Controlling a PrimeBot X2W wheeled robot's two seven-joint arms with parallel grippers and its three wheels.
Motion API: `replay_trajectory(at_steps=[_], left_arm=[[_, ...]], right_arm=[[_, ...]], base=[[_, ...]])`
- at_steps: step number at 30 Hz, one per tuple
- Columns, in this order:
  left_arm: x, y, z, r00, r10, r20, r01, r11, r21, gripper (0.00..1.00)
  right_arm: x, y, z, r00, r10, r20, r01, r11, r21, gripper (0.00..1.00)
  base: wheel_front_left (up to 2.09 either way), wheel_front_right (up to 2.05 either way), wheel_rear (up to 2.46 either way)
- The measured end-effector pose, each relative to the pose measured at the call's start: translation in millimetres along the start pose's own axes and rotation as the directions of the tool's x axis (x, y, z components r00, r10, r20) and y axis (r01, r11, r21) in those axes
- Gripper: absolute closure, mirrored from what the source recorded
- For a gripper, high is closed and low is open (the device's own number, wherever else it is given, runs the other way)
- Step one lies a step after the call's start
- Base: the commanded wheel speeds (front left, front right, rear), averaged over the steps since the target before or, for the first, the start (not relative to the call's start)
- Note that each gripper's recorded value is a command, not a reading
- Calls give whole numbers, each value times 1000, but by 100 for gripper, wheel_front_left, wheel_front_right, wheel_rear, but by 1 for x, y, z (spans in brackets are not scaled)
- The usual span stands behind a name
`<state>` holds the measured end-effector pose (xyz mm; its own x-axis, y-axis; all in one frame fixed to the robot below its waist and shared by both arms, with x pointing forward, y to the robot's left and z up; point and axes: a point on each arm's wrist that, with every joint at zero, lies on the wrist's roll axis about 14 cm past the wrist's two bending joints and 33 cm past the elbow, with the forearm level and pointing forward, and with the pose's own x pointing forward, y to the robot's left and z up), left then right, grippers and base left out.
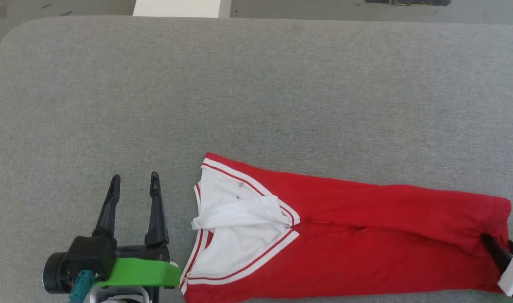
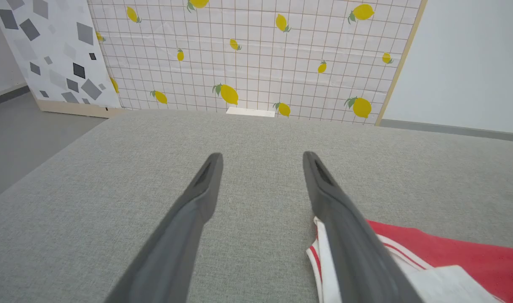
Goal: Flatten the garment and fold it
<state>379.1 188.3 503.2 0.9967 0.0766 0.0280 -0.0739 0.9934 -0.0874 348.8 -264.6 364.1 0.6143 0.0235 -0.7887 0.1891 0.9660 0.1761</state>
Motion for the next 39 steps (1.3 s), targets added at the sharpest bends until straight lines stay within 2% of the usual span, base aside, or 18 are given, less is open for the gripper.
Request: replay_trajectory(at_steps=[8,11,12,14,16,18,22,27,32,39], left_arm=[[-4,1,1,1000,4,6,-4,1000,6,0],[-8,1,4,1000,1,13,-1,1000,4,0],[-10,-1,6,1000,-5,20,5,1000,-1,0],[-15,-3,8,1000,-13,25,13,1000,-7,0],[-17,-4,10,1000,-14,28,14,1000,-12,0],[-19,-5,11,999,-15,32,16,1000,-16,0],[-24,-8,9,999,-19,25,20,999,-32,0],[-28,-12,10,999,-25,26,27,998,-56,0],[-32,-9,11,999,-18,28,20,998,-64,0],[-40,-1,11,1000,7,24,-5,998,-68,0]], right_arm=[[-3,-4,14,998,-12,56,12,1000,13,100],[-13,-24,26,993,-68,97,66,998,19,100],[-24,-48,36,983,-133,125,133,991,12,100],[-40,-70,51,967,-188,174,190,982,7,100],[-46,-70,56,964,-188,187,192,981,-6,100],[-49,-59,58,970,-154,185,161,987,-23,100],[-50,-15,47,992,-30,126,43,993,-107,100],[-58,51,27,987,156,44,-144,969,-201,100],[-68,112,20,947,320,1,-308,912,-271,100],[-79,191,13,859,507,-67,-493,786,-374,100]], base=[[0,0,0],[0,0,0],[0,0,0],[0,0,0],[0,0,0],[0,0,0],[0,0,0],[0,0,0],[0,0,0],[0,0,0]])
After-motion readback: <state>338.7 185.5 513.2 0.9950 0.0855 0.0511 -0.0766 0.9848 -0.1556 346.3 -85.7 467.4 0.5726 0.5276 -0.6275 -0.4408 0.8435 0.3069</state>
